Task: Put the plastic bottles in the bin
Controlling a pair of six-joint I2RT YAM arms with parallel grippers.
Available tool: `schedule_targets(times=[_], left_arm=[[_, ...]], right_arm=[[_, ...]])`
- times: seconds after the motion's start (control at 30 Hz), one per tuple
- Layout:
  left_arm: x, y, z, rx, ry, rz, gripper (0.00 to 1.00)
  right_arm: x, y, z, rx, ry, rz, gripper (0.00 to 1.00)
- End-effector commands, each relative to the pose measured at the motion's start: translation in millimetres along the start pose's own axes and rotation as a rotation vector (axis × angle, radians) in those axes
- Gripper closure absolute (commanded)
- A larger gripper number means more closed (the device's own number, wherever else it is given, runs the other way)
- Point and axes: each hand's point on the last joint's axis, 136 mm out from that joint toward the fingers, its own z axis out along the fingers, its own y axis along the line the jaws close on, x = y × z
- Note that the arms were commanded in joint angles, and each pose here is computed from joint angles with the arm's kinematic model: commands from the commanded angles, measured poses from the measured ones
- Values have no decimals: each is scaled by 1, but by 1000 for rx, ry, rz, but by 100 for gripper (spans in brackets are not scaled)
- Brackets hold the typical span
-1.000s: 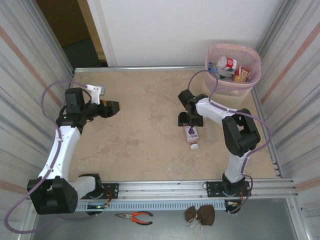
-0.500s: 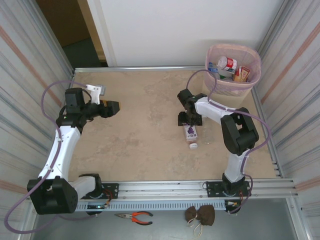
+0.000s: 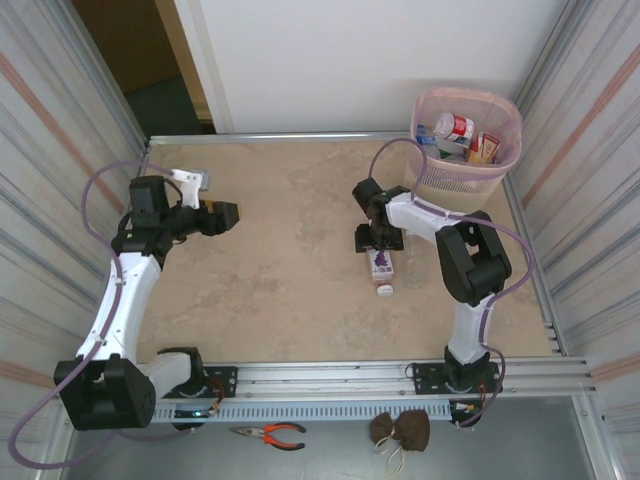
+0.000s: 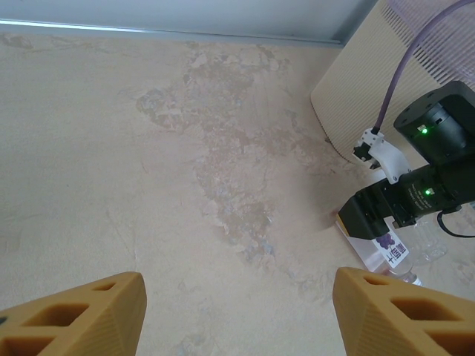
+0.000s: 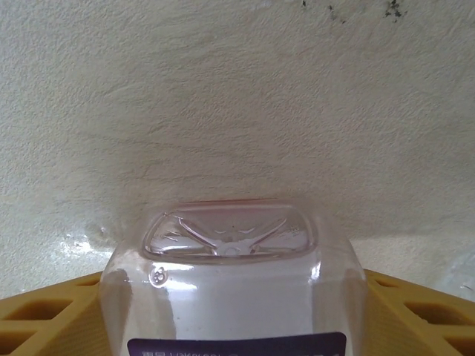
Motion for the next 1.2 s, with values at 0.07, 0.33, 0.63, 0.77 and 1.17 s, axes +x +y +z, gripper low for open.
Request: schedule_targets(times=[0.07,0.33,0.63,0.77,1.17], left_arm=[[-2,-3,-6,5,-19,6,32],[-3,-4,-8,4,-23,7,32],[-3,-4,-8,7,-28,7,32],[-4,-4,-8,8,-29,6,33],[-4,-1,-8,1,-32,-2,32]], right_arm=[[5,-1,-1,15,39,-21,31],[-5,11,-52,-30,-39,-40,33],[-33,28,-162,-209,-247,-34,34],[-51,22,-220,-296,-374,-19,35],[-113,-41,-362,-521,-776,117,36]])
